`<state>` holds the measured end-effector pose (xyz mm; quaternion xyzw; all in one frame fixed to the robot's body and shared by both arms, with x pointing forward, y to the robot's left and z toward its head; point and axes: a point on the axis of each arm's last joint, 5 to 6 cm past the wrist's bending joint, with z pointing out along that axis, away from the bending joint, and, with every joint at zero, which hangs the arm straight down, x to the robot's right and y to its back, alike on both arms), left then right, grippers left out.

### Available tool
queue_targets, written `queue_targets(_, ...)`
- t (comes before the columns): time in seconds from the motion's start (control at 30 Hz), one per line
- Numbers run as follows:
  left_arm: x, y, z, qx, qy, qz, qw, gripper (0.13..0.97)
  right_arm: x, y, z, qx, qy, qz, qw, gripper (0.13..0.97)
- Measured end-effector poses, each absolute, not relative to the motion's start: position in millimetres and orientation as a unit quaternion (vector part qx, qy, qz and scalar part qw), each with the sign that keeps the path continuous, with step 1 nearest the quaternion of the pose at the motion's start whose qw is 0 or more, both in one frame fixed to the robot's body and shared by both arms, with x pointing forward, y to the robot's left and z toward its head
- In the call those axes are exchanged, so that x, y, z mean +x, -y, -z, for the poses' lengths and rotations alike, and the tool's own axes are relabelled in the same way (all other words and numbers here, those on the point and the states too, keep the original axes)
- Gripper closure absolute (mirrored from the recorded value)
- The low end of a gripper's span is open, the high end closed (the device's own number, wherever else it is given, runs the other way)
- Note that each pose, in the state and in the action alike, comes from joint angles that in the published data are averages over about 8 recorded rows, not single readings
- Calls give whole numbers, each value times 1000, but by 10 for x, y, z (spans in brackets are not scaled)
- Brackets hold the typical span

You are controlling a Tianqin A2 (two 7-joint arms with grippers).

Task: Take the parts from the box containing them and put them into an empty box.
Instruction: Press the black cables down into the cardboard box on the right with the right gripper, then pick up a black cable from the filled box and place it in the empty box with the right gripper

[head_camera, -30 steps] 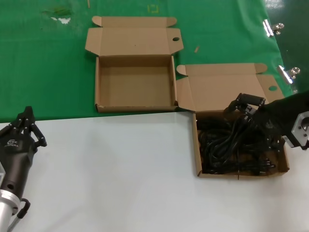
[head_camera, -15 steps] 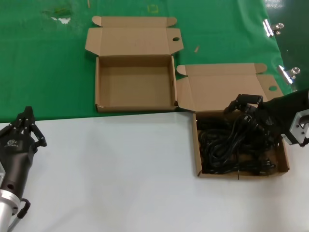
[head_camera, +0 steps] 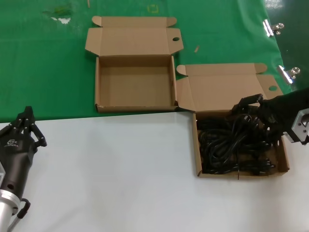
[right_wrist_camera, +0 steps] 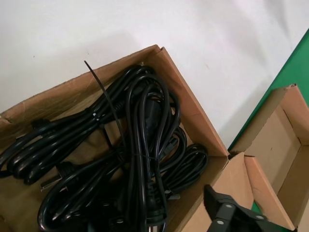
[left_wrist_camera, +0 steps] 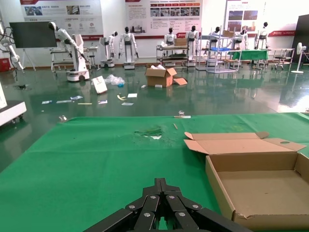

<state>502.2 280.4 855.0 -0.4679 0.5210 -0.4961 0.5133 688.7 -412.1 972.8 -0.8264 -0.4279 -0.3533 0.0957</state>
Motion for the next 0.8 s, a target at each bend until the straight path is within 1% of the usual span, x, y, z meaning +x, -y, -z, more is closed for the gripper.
queue_targets(0.2,5022,-2804,-8550,-468,-521,496,513,957,6858,4119,-9726,-827,425,354,100,606)
queue_targets(0.33,5022,-2804,-8550,-468,-521,496,513,957,6846,4123,-9731,-827,424,356,102,606)
queue_targets(0.6,5022,-2804,-8550,-468,-521,496,513,957,6822,4178,-9748,-828,422,357,98,789)
queue_targets(0.63,5022,-2804,-8550,-468,-521,496,513,957,6818,4186,-9748,-828,422,357,98,789)
queue_targets(0.8,5022,-2804,-8550,-468,-521,496,513,957,6788,4210,-9738,-829,420,356,97,859)
